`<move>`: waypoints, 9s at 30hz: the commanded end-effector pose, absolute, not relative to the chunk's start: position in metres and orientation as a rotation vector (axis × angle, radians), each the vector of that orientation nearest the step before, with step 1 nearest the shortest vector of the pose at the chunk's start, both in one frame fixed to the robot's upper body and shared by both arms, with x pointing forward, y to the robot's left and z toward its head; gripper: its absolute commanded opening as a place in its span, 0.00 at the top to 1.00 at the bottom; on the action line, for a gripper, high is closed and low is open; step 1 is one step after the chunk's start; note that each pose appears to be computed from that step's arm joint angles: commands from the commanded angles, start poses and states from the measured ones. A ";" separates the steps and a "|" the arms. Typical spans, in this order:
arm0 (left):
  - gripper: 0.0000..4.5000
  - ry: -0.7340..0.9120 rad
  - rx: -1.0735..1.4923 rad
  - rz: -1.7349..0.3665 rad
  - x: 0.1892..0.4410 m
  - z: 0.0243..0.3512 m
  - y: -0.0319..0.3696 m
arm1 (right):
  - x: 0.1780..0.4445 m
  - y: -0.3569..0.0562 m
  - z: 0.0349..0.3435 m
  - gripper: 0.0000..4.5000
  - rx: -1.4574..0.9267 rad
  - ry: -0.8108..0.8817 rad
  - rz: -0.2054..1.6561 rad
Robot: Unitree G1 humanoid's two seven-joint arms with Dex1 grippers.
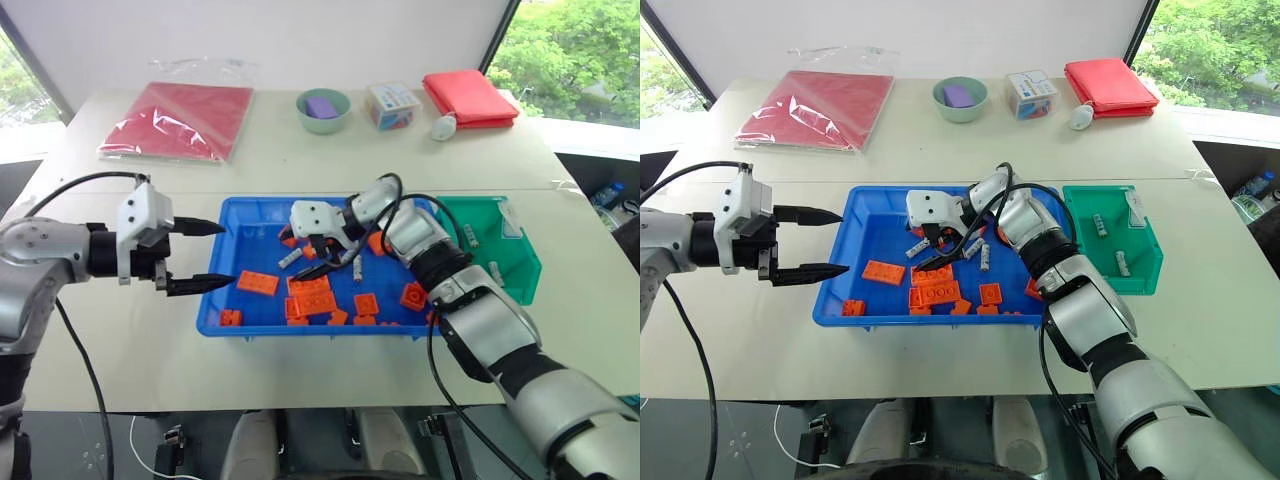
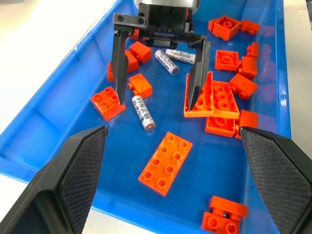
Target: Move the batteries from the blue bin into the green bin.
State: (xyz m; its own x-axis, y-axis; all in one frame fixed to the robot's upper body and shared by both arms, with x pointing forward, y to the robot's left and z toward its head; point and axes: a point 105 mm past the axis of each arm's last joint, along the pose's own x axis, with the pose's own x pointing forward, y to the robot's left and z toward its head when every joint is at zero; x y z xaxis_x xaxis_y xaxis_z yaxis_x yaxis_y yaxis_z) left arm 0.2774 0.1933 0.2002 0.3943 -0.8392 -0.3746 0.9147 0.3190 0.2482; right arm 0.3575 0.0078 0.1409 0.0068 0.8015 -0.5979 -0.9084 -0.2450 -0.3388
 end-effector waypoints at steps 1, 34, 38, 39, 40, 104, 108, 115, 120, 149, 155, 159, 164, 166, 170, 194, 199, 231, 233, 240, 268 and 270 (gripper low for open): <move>0.00 0.141 0.488 -1.156 0.279 0.211 0.193 | 0.356 0.015 0.162 0.04 -0.860 0.083 1.616; 0.00 0.124 0.495 -1.143 0.285 0.216 0.196 | 0.359 0.011 0.167 0.02 -0.903 0.116 1.610; 0.00 0.126 0.497 -1.143 0.284 0.215 0.197 | 0.361 0.012 0.169 0.02 -0.966 0.062 1.595; 0.00 0.127 0.497 -1.143 0.284 0.215 0.197 | 0.362 0.014 0.172 0.02 -0.988 0.032 1.585; 0.00 0.126 0.497 -1.143 0.284 0.215 0.197 | 0.362 0.015 0.175 0.02 -1.011 -0.006 1.575; 0.00 0.137 0.499 -1.079 0.273 0.217 0.205 | 0.369 0.017 0.147 0.65 -0.799 0.335 1.649; 0.00 0.130 0.501 -1.076 0.274 0.220 0.204 | 0.372 0.017 0.141 0.65 -0.842 0.324 1.622; 0.00 0.127 0.500 -1.084 0.275 0.219 0.202 | 0.375 0.014 0.126 0.65 -0.909 0.336 1.591; 0.00 0.126 0.497 -1.089 0.276 0.219 0.201 | 0.372 0.016 0.117 0.76 -0.906 0.365 1.604; 0.00 0.039 0.364 -1.142 0.292 0.182 0.198 | 0.292 -0.276 0.229 0.99 -0.389 0.419 0.490; 0.00 0.042 0.370 -1.163 0.295 0.180 0.194 | 0.302 -0.286 0.202 0.88 -0.383 0.442 0.406; 0.00 0.033 0.376 -1.171 0.295 0.185 0.192 | 0.312 -0.293 0.206 0.47 -0.451 0.425 0.377; 0.00 0.028 0.384 -1.169 0.293 0.189 0.191 | 0.329 -0.246 0.248 0.37 -0.479 0.273 0.552; 0.00 0.025 0.387 -1.167 0.293 0.190 0.190 | 0.333 -0.213 0.252 0.37 -0.487 0.247 0.672; 0.00 0.018 0.395 -1.162 0.291 0.193 0.187 | 0.334 -0.160 0.230 0.37 -0.445 0.290 0.840; 0.00 -0.002 0.384 -1.175 0.290 0.198 0.175 | 0.327 -0.087 0.124 0.01 -0.378 0.499 0.810; 0.00 -0.011 0.385 -1.175 0.291 0.201 0.174 | 0.335 -0.093 0.110 0.01 -0.462 0.506 0.783; 0.00 -0.031 0.376 -1.226 0.305 0.197 0.163 | 0.315 -0.254 0.200 0.00 -0.304 0.414 0.340; 0.00 -0.033 0.377 -1.227 0.306 0.198 0.163 | 0.318 -0.248 0.212 0.00 -0.306 0.363 0.359; 0.00 -0.037 0.385 -1.223 0.305 0.200 0.164 | 0.308 -0.174 0.208 0.00 -0.255 0.342 0.651; 0.00 -0.040 0.396 -1.208 0.305 0.204 0.164 | 0.313 -0.111 0.100 0.43 -0.124 0.579 0.680; 0.00 -0.042 0.395 -1.207 0.306 0.205 0.164 | 0.311 -0.110 0.103 0.65 -0.129 0.572 0.693</move>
